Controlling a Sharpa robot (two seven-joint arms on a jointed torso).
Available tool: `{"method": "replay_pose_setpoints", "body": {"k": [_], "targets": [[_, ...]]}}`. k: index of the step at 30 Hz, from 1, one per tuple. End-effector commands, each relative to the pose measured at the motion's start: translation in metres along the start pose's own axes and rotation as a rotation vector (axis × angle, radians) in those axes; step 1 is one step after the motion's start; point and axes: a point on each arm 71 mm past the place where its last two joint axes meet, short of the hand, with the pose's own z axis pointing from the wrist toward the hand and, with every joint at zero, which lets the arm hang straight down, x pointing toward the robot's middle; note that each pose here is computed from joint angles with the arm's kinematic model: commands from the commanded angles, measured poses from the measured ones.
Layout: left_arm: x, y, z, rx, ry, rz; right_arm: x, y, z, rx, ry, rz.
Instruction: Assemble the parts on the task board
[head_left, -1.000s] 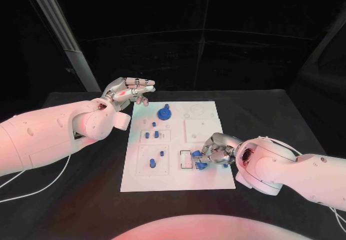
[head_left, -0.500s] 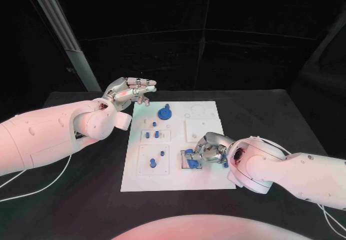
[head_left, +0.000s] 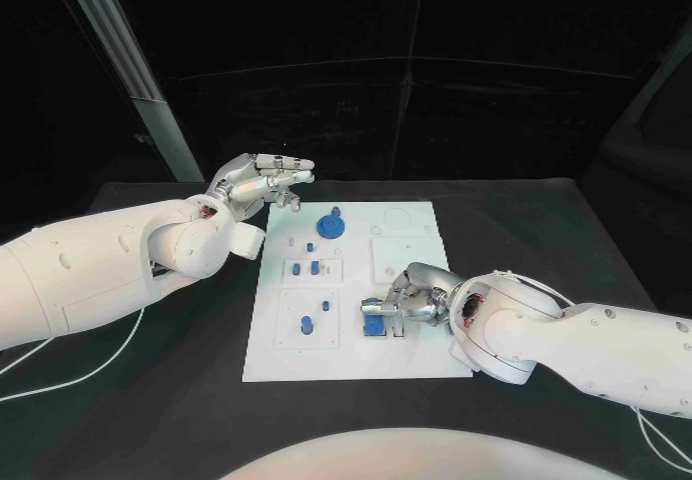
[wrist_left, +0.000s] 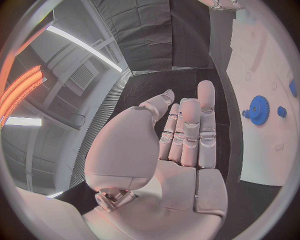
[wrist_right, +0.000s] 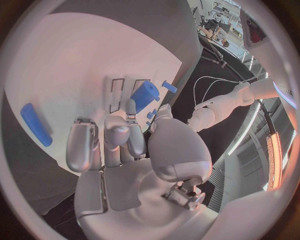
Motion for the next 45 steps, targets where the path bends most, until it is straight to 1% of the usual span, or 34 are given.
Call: {"method": "replay_pose_setpoints", "body": {"k": [1, 5, 13, 18, 20, 25, 27, 30, 33, 39, 45], "targets": [[0.0010, -0.0014, 0.0000, 0.005, 0.011, -0.007, -0.001, -0.001, -0.001, 0.007, -0.008, -0.057], [0.0008, -0.0014, -0.0001, 0.005, 0.011, -0.007, -0.002, -0.002, -0.002, 0.008, -0.014, -0.067], [0.0004, -0.0014, -0.0003, 0.004, 0.010, -0.007, -0.004, -0.002, -0.005, -0.011, -0.022, -0.088], [-0.0001, -0.0014, -0.0004, 0.004, 0.009, -0.006, -0.006, -0.002, -0.007, -0.031, -0.034, -0.112], [0.0000, -0.0014, -0.0004, 0.004, 0.009, -0.007, -0.008, -0.004, -0.008, -0.035, -0.048, -0.109], [-0.0004, -0.0014, -0.0006, 0.004, 0.008, -0.006, -0.019, -0.019, -0.017, -0.036, -0.101, -0.043], [-0.0011, -0.0015, -0.0009, 0.005, 0.006, -0.006, -0.026, -0.031, -0.022, -0.016, -0.119, -0.007], [-0.0016, -0.0015, -0.0012, 0.005, 0.005, -0.005, -0.035, -0.048, -0.029, 0.014, -0.131, 0.010], [-0.0020, -0.0015, -0.0017, 0.005, 0.005, -0.006, -0.041, -0.060, -0.036, 0.032, -0.128, -0.027], [-0.0029, -0.0011, -0.0022, 0.004, 0.004, -0.006, -0.050, -0.073, -0.045, 0.045, -0.140, -0.183], [-0.0016, -0.0001, -0.0021, 0.002, 0.009, -0.007, -0.049, -0.080, -0.046, 0.094, -0.098, -0.295]]}}
